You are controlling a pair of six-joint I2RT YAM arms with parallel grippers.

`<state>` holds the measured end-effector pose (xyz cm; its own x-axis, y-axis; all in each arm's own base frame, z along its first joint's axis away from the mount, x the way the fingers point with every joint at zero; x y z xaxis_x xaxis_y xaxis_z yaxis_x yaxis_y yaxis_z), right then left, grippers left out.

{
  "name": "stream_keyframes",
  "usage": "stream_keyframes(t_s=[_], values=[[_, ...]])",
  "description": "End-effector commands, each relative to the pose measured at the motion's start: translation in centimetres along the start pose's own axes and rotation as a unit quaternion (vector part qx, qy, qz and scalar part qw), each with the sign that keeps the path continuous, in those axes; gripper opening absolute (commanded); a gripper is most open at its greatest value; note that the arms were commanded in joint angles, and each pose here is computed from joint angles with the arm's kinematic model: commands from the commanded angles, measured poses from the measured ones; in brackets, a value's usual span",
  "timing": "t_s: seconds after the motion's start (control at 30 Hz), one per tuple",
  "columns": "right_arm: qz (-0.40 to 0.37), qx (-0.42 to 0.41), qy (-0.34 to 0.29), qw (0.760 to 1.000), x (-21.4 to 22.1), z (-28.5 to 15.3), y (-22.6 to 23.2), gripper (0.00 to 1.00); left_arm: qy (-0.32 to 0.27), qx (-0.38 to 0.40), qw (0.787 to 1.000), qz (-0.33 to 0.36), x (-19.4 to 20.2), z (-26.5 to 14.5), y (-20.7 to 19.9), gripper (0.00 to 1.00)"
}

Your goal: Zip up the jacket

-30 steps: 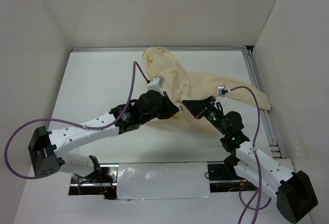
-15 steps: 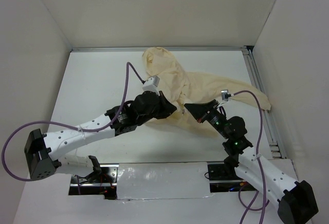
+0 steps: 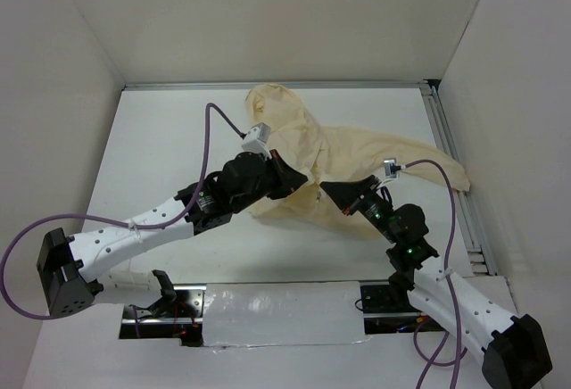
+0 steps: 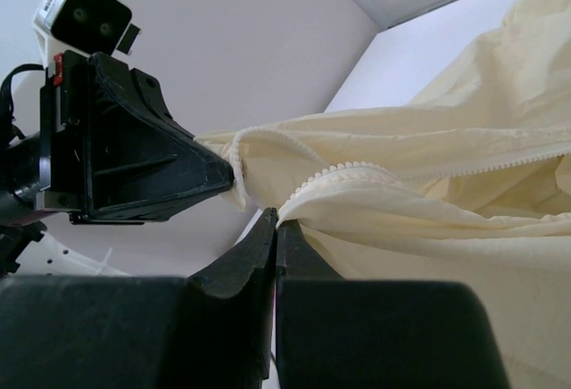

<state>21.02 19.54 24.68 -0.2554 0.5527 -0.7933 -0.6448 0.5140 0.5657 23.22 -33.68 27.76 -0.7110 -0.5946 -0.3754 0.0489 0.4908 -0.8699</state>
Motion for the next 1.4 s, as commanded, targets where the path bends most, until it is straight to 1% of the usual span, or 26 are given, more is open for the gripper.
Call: stream_keyframes(t_s=[0.0,0.57,1.07,1.37], values=[[-0.006,-0.02,-0.047,0.999,-2.5,0.3,1.2,0.0,-0.005,0.028,1.0,0.003,-0.4,0.0,-1.4,0.0],[-0.032,-0.028,-0.066,0.997,-4.4,1.0,2.1,0.0,0.003,0.03,0.999,0.016,0.0,0.3,-1.2,0.0],[-0.032,-0.044,-0.051,0.997,-4.5,1.6,2.8,0.0,0.009,0.029,0.999,0.02,0.2,0.5,-1.2,0.0],[-0.027,-0.044,-0.06,0.997,-4.8,1.7,2.8,0.0,0.019,0.029,0.999,0.024,0.6,0.6,-1.1,0.0]])
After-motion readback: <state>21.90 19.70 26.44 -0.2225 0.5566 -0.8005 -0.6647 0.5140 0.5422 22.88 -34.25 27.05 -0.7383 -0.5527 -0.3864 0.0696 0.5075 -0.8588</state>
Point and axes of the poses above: each gripper's point midway between its finger pads, its own z axis out along the fingers, its own y axis along the line the jaws close on, x = y × z, the point moved 1 cm from there along -z, back along the fingers, and after that the axes turned 14 degrees about -z, right-handed, at the moved point
